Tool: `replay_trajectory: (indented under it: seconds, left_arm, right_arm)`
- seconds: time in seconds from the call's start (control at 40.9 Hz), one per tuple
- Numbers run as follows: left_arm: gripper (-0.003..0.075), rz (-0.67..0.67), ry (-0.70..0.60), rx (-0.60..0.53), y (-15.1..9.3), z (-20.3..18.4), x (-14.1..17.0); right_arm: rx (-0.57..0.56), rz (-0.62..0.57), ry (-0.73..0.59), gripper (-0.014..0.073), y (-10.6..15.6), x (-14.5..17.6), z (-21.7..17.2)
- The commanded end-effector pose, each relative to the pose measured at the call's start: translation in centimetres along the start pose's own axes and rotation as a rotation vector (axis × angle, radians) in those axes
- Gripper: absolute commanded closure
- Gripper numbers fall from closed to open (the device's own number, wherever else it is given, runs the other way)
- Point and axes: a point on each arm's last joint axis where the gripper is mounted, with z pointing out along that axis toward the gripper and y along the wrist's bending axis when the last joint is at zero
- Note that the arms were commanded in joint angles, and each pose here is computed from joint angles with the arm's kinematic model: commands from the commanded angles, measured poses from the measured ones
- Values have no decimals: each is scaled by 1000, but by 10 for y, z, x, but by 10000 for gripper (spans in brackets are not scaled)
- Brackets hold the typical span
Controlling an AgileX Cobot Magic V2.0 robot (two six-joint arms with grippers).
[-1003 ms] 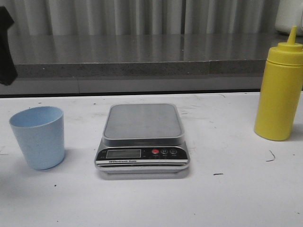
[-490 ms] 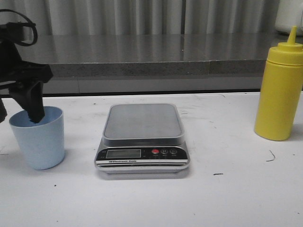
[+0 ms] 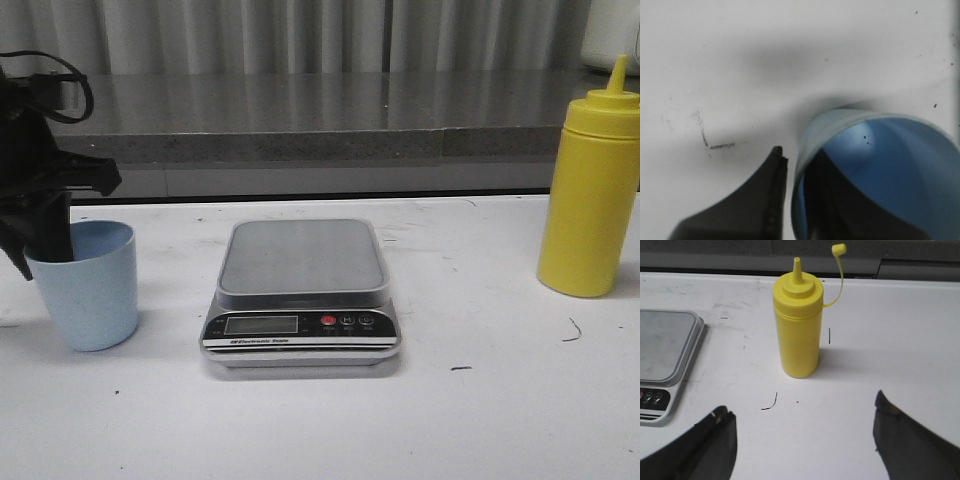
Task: Pour seasoning into cup on scale with both arms
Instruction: 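Lower the left gripper onto the light blue cup rim and grasp it, then lift the cup with the left gripper and carry it over the scale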
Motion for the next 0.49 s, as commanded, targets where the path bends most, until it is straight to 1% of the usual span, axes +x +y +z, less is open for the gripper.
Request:
replay_trajectory:
  seconds: [0.0, 0.049, 0.22, 0.367, 0.465]
  left_arm:
    - [720, 4, -100, 20, -6, -23, -11]
    - [740, 9, -102, 23, -8, -27, -13]
    - [740, 46, -111, 40, -22, -50, -24]
    - [740, 105, -163, 72, -46, -82, -40]
    - [740, 153, -225, 101, -67, -102, -48]
  right_arm:
    - [5, -1, -87, 13, 0, -14, -4]
    - [5, -1, -87, 13, 0, -14, -4]
    - [5, -1, -87, 13, 0, -14, -4]
    - [5, -1, -87, 13, 0, -14, -4]
    - [5, -1, -87, 13, 0, -14, -4]
